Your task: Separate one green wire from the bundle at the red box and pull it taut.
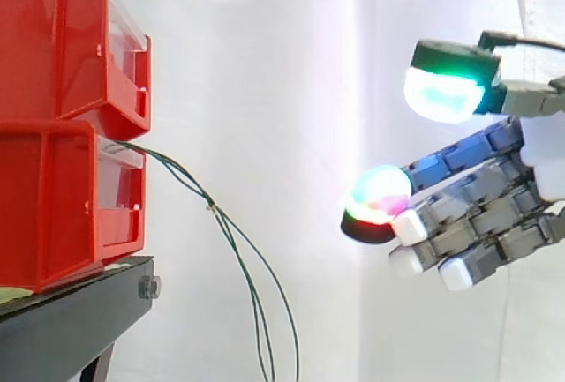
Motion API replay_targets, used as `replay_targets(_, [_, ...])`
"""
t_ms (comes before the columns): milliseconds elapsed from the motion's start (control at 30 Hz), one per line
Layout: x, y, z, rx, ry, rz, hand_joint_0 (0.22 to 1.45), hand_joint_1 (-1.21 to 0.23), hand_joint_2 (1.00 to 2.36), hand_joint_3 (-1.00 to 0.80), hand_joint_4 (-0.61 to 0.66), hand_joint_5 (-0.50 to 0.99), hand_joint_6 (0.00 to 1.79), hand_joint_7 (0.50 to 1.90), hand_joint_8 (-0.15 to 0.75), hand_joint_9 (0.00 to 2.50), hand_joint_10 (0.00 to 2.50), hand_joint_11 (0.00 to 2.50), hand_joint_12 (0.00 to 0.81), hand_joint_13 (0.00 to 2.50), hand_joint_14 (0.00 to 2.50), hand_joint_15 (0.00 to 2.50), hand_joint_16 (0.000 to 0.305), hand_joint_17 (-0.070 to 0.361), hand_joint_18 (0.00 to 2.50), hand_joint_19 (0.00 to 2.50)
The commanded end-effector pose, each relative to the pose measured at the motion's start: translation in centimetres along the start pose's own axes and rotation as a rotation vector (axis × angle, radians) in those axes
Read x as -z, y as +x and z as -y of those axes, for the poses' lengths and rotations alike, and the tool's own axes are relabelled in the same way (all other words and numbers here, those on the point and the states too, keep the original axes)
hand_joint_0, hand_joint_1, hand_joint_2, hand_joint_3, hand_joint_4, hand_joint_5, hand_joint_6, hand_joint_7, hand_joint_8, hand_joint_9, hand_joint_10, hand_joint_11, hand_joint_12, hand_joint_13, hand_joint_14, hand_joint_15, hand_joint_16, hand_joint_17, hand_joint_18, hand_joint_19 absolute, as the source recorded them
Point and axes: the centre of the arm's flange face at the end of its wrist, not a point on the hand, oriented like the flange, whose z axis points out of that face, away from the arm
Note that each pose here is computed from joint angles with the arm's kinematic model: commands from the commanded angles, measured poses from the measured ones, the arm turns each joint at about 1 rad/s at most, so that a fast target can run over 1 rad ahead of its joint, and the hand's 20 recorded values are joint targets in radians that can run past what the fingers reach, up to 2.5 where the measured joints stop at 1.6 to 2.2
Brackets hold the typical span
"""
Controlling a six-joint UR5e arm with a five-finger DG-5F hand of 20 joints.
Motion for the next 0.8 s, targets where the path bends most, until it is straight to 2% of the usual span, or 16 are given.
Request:
replay_targets(0, [-0.9, -0.2, 0.8, 0.017, -0.02, 0.017, 0.53, -0.52, 1.01, -0.43, 0.22, -0.19, 0.5, 0.86, 0.28, 0.65, 0.01, 0.31, 0.402, 0.51, 0.01, 0.32, 0.058, 0.131, 0.55, 0.56])
replay_targets(33, [-1.0, -0.3, 0.8, 0.023, -0.027, 0.023, 0.53, -0.52, 1.01, -0.43, 0.22, -0.19, 0.5, 0.86, 0.28, 0.65, 0.01, 0.3, 0.402, 0.51, 0.01, 0.32, 0.058, 0.131, 0.55, 0.56])
replay_targets(133, [-1.2, -0.7, 0.6, 0.094, -0.041, 0.067, 0.53, -0.52, 1.01, -0.44, 0.22, -0.19, 0.5, 0.86, 0.28, 0.65, 0.01, 0.3, 0.402, 0.51, 0.01, 0.32, 0.058, 0.131, 0.55, 0.56])
replay_targets(200, [-1.3, -0.9, 0.6, 0.102, -0.041, 0.075, 0.53, -0.52, 1.01, -0.43, 0.22, -0.19, 0.5, 0.86, 0.278, 0.65, 0.01, 0.3, 0.402, 0.51, 0.01, 0.31, 0.058, 0.131, 0.55, 0.56])
replay_targets(233, [-1.4, -1.2, 0.6, 0.118, -0.047, 0.1, 0.53, -0.52, 1.01, -0.43, 0.23, -0.19, 0.5, 0.86, 0.279, 0.65, 0.01, 0.31, 0.401, 0.5, 0.01, 0.32, 0.058, 0.131, 0.55, 0.56])
replay_targets(267, [-1.5, -1.2, 0.7, 0.119, -0.051, 0.106, 0.54, -0.52, 1.01, -0.43, 0.23, -0.19, 0.5, 0.86, 0.281, 0.65, 0.01, 0.3, 0.402, 0.5, 0.01, 0.31, 0.058, 0.131, 0.55, 0.56])
replay_targets(300, [-2.0, -1.2, 2.1, 0.13, -0.046, 0.118, 0.54, -0.52, 1.01, -0.43, 0.22, -0.19, 0.5, 0.86, 0.277, 0.66, 0.01, 0.31, 0.401, 0.5, 0.01, 0.32, 0.058, 0.131, 0.55, 0.56])
replay_targets(333, [-2.3, -1.1, 2.4, 0.124, -0.054, 0.122, 0.54, -0.52, 1.01, -0.43, 0.23, -0.19, 0.5, 0.87, 0.277, 0.66, 0.01, 0.3, 0.402, 0.5, 0.01, 0.32, 0.058, 0.131, 0.55, 0.56])
replay_targets(367, [-3.1, -1.0, 3.7, 0.113, -0.066, 0.13, 0.54, -0.52, 1.01, -0.43, 0.23, -0.19, 0.5, 0.86, 0.277, 0.66, 0.01, 0.3, 0.402, 0.5, 0.01, 0.32, 0.058, 0.131, 0.55, 0.56])
replay_targets(433, [-3.8, -0.8, 4.8, 0.104, -0.076, 0.134, 0.54, -0.52, 1.01, -0.43, 0.23, -0.19, 0.5, 0.87, 0.283, 0.67, 0.01, 0.31, 0.402, 0.51, 0.01, 0.32, 0.058, 0.131, 0.55, 0.56])
replay_targets(467, [-4.5, -0.4, 5.9, 0.094, -0.092, 0.135, 0.54, -0.52, 1.01, -0.43, 0.23, -0.18, 0.5, 0.86, 0.281, 0.67, 0.01, 0.31, 0.402, 0.51, 0.01, 0.32, 0.058, 0.13, 0.55, 0.57])
replay_targets(533, [-4.9, -0.2, 6.3, 0.084, -0.109, 0.14, 0.54, -0.52, 1.01, -0.43, 0.23, -0.18, 0.5, 0.87, 0.281, 0.68, 0.01, 0.31, 0.401, 0.51, 0.01, 0.32, 0.058, 0.13, 0.55, 0.57])
replay_targets(567, [-5.4, 0.1, 7.2, 0.082, -0.119, 0.148, 0.54, -0.52, 1.01, -0.43, 0.23, -0.18, 0.5, 0.86, 0.285, 0.69, 0.01, 0.32, 0.399, 0.51, 0.01, 0.32, 0.058, 0.13, 0.55, 0.57])
replay_targets(667, [-5.7, 0.2, 6.9, 0.088, -0.145, 0.157, 0.54, -0.52, 1.01, -0.43, 0.23, -0.18, 0.5, 0.87, 0.283, 0.7, 0.01, 0.31, 0.399, 0.51, 0.01, 0.32, 0.058, 0.13, 0.55, 0.57])
replay_targets(733, [-5.8, 0.3, 6.8, 0.138, -0.152, 0.175, 0.54, -0.52, 1.01, -0.43, 0.23, -0.18, 0.5, 0.86, 0.283, 0.7, 0.01, 0.31, 0.398, 0.51, 0.01, 0.32, 0.058, 0.13, 0.55, 0.57])
replay_targets(767, [-5.8, 0.4, 6.7, 0.148, -0.155, 0.18, 0.54, -0.52, 1.01, -0.43, 0.23, -0.18, 0.5, 0.87, 0.283, 0.7, 0.01, 0.32, 0.398, 0.51, 0.01, 0.32, 0.058, 0.13, 0.55, 0.57])
